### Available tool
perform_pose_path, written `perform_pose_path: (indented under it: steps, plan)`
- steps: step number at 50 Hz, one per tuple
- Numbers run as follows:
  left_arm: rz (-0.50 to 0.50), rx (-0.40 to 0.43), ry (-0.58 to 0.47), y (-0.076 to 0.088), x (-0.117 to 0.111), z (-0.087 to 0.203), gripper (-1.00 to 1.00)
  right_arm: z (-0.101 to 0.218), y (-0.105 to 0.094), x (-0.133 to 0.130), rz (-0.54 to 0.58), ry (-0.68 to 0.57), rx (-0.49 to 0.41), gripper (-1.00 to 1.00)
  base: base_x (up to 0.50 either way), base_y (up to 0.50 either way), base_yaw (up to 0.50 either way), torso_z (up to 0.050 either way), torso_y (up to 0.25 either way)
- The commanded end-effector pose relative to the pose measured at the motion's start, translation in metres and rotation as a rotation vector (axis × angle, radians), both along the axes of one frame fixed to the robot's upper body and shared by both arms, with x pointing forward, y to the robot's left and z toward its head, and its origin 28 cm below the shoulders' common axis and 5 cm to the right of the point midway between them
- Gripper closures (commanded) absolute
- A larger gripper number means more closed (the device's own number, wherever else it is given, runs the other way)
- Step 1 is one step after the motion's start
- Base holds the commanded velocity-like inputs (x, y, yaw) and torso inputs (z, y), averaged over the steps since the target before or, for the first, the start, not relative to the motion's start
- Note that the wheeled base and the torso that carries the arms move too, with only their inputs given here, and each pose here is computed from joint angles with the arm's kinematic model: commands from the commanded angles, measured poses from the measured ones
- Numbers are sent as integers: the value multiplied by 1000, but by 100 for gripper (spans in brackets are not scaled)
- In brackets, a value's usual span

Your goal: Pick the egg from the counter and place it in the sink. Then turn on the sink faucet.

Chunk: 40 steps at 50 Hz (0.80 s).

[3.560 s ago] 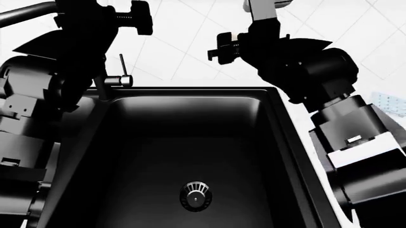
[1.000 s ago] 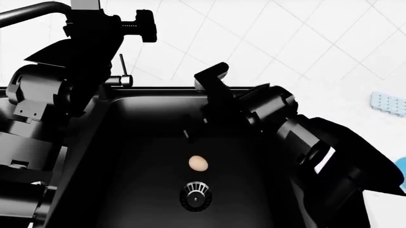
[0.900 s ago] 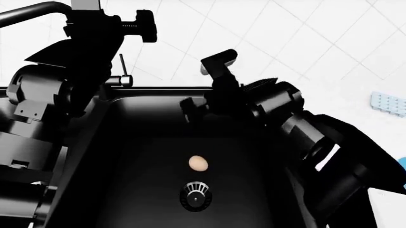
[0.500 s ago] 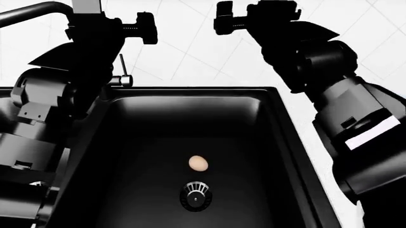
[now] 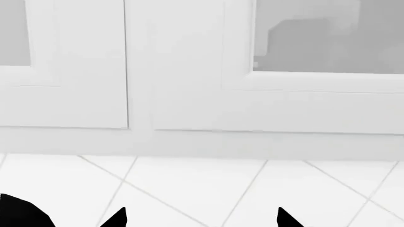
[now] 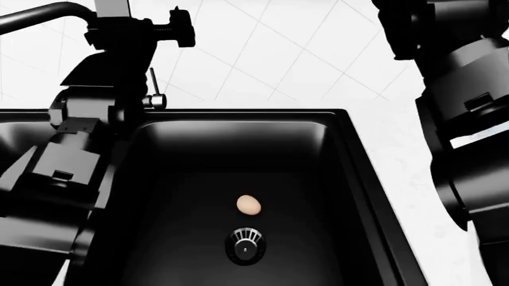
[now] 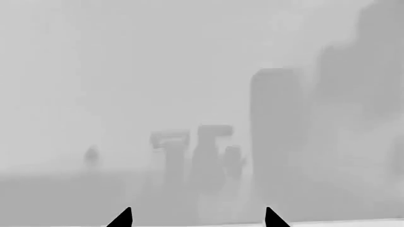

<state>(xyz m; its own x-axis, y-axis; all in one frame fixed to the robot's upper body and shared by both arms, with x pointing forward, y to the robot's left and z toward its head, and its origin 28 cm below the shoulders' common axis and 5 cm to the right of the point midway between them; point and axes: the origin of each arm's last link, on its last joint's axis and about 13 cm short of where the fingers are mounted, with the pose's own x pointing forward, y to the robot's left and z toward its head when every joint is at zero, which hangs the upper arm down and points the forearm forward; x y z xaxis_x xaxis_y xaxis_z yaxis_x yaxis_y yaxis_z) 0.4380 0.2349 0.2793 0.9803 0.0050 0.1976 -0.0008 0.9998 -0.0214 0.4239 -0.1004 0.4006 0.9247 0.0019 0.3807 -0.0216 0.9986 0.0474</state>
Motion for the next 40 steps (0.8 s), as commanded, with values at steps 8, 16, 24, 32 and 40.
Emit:
perform_pose_path:
  steps: [8, 16, 24, 32, 40]
  plan:
    - [-11, -8, -19, -2, 4, -29, -100, 49, -4, -17, -33, -98, -25, -100, 0, 0, 0, 0, 0]
    - [-46, -26, -9, -4, 3, -38, -100, 47, -4, -16, -31, -91, -38, -100, 0, 0, 0, 0, 0]
    - [-9, -24, 12, -3, 2, -46, -100, 48, -5, -16, -32, -91, -40, -100, 0, 0, 0, 0, 0]
    - [23, -22, 37, -1, 1, -58, -100, 44, -5, -14, -26, -81, -40, -100, 0, 0, 0, 0, 0]
    - [34, -27, 55, -1, 0, -67, -100, 40, -4, -13, -17, -73, -42, -100, 0, 0, 0, 0, 0]
